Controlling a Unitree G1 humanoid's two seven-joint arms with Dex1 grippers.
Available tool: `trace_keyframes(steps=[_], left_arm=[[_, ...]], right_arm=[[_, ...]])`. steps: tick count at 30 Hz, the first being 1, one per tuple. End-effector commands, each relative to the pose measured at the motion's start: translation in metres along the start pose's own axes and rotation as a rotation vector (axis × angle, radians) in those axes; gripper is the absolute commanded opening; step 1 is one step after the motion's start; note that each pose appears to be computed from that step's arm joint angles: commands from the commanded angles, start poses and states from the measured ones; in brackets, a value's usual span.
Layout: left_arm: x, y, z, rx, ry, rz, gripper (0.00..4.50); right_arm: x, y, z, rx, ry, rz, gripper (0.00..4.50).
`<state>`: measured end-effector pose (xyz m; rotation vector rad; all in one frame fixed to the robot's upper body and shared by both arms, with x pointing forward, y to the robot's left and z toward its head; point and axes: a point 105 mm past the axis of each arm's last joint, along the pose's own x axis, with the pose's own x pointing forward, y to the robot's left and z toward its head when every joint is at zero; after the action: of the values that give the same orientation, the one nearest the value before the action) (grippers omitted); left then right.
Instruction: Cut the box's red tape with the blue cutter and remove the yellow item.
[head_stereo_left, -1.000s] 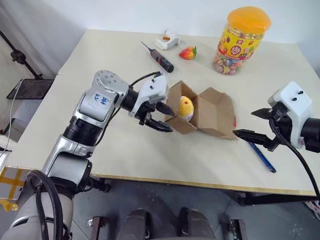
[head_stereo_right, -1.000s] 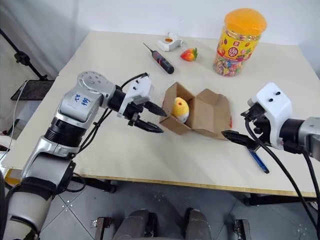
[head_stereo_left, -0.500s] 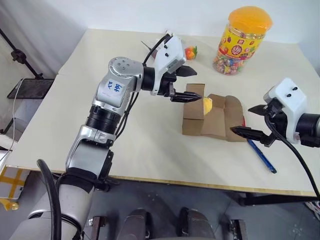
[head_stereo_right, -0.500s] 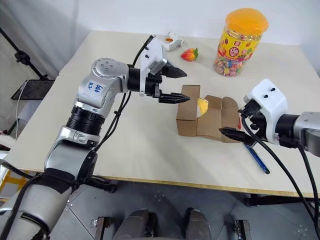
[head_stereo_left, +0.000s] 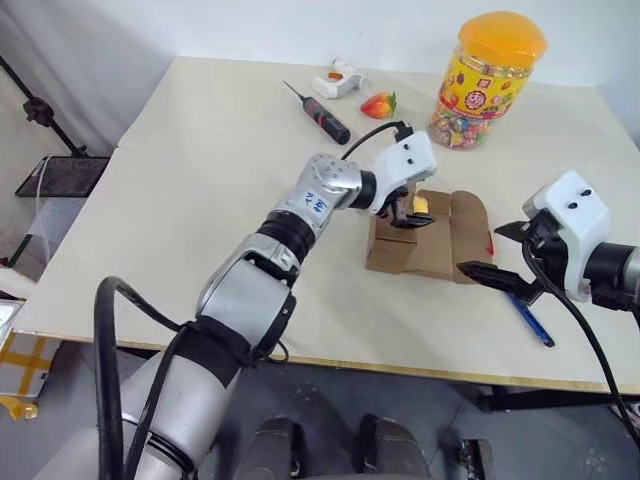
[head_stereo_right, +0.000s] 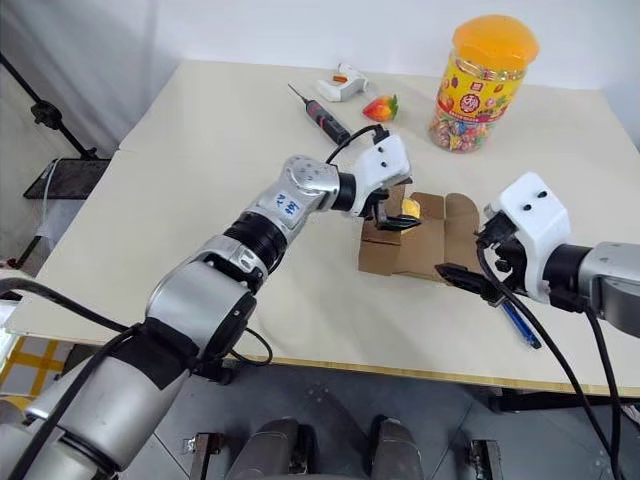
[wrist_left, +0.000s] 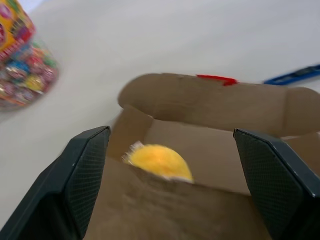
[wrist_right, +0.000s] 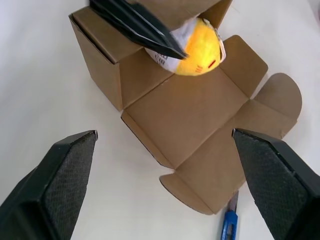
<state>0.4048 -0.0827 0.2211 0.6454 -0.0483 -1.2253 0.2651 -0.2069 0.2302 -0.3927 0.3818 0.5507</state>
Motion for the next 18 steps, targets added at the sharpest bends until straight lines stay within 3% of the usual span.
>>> trace_keyframes(steps=[1,4,18], left_arm=[[0.0,0.0,-0.014,0.108,0.128,0.001,4.19],[-0.012,-0.001,-0.043,0.165,0.267,-0.063,4.19],[-0.07,0.002,-0.096,0.132,0.415,-0.229,4.19]], right_arm=[[-0.008,-0.002,0.007,-0.019,-0.03,-0.043,4.5],[-0.008,-0.003,0.007,-0.017,-0.028,-0.05,4.5],[-0.005,-0.006,0.014,-0.039,-0.033,-0.026,4.5]])
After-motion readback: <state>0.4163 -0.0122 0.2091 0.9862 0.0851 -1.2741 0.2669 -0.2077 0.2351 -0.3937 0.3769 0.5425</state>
